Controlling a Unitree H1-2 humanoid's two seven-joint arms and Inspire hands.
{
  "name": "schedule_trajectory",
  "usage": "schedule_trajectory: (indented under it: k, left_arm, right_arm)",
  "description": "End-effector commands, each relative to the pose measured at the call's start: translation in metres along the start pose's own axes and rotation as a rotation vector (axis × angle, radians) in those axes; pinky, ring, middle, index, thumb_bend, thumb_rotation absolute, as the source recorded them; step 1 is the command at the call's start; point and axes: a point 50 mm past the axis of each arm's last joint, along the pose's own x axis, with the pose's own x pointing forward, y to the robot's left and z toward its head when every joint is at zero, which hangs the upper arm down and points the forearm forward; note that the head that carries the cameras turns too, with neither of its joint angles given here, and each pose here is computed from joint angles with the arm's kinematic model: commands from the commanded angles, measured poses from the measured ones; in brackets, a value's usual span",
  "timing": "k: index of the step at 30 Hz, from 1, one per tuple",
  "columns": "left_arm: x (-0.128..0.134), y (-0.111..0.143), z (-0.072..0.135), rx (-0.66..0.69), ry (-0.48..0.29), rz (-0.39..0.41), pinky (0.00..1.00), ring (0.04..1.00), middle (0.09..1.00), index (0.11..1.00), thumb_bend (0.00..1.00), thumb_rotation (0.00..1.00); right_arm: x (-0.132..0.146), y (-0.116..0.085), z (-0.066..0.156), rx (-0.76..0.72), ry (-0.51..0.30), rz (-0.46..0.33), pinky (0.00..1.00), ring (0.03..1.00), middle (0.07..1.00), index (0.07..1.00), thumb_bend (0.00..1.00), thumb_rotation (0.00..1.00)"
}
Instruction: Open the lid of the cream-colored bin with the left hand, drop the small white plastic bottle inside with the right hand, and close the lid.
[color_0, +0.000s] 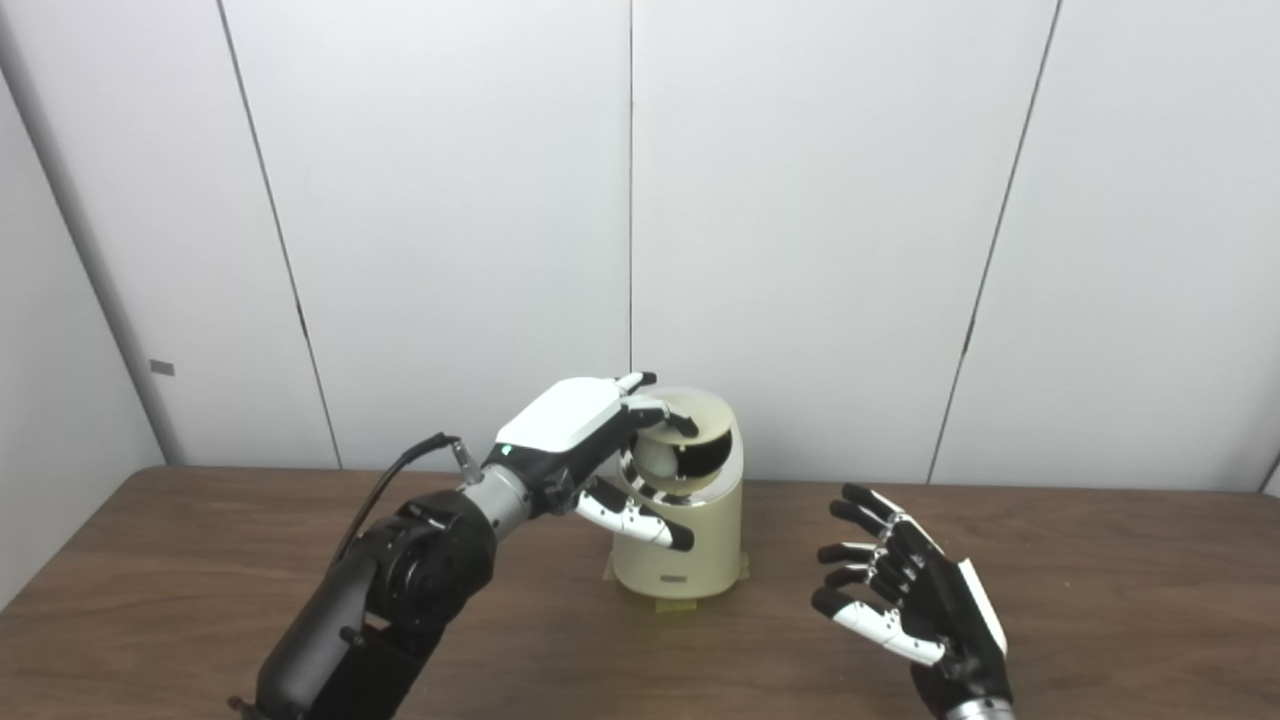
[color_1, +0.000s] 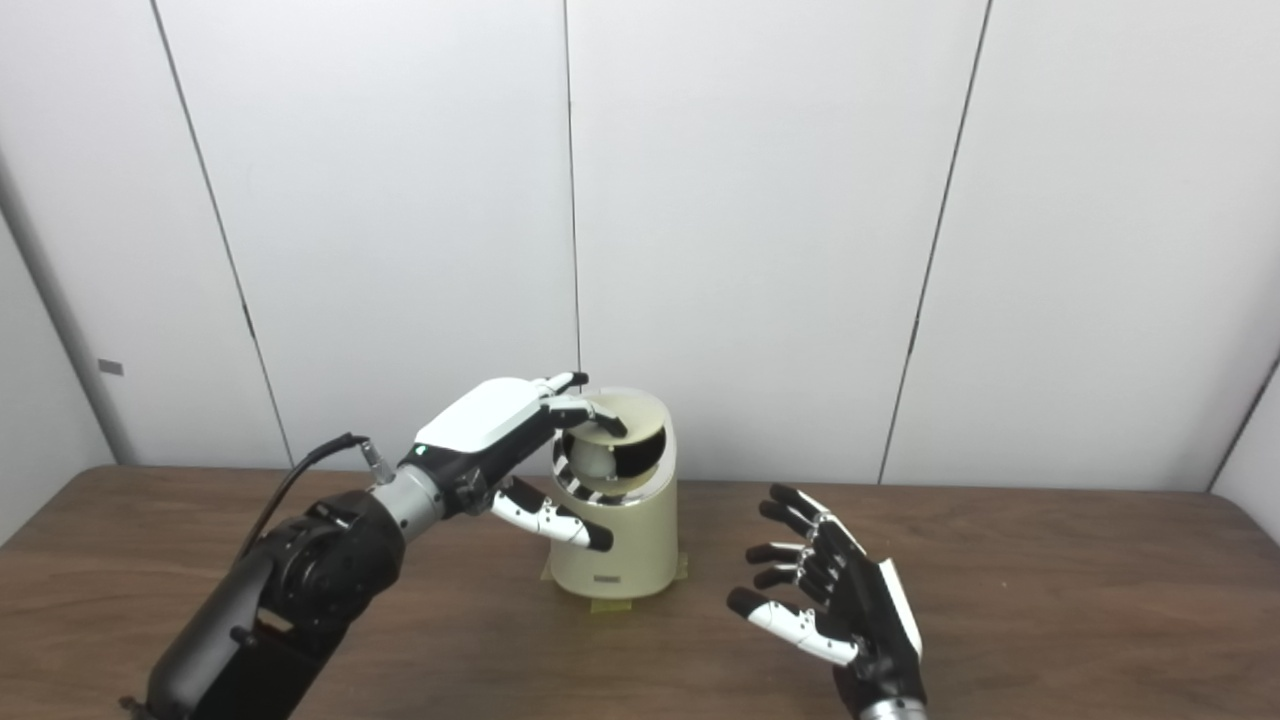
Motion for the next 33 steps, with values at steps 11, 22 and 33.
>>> schedule_trajectory:
  k: [11,22,33]
  left_arm:
    - [0.002,0.013,-0.001,0.114,0.010,-0.013,1.00,0.987,0.826,0.796,0.96,0.47]
    - [0.001,-0.008,-0.012,0.120,0.063,-0.080,1.00,0.989,0.845,0.820,0.96,0.51]
    - [0.000,-0.031,-0.016,0.142,0.107,-0.162,1.00,1.000,0.861,0.845,0.96,0.49]
  right_arm:
    - [0.012,0.002,0.022,0.006,-0.085,0.011,0.48,0.603,0.784,0.793,0.89,0.26]
    - [0.010,0.002,0.025,-0.006,-0.084,0.013,0.48,0.603,0.786,0.799,0.89,0.27]
    - [0.010,0.002,0.027,0.015,-0.090,0.011,0.48,0.612,0.790,0.801,0.88,0.26]
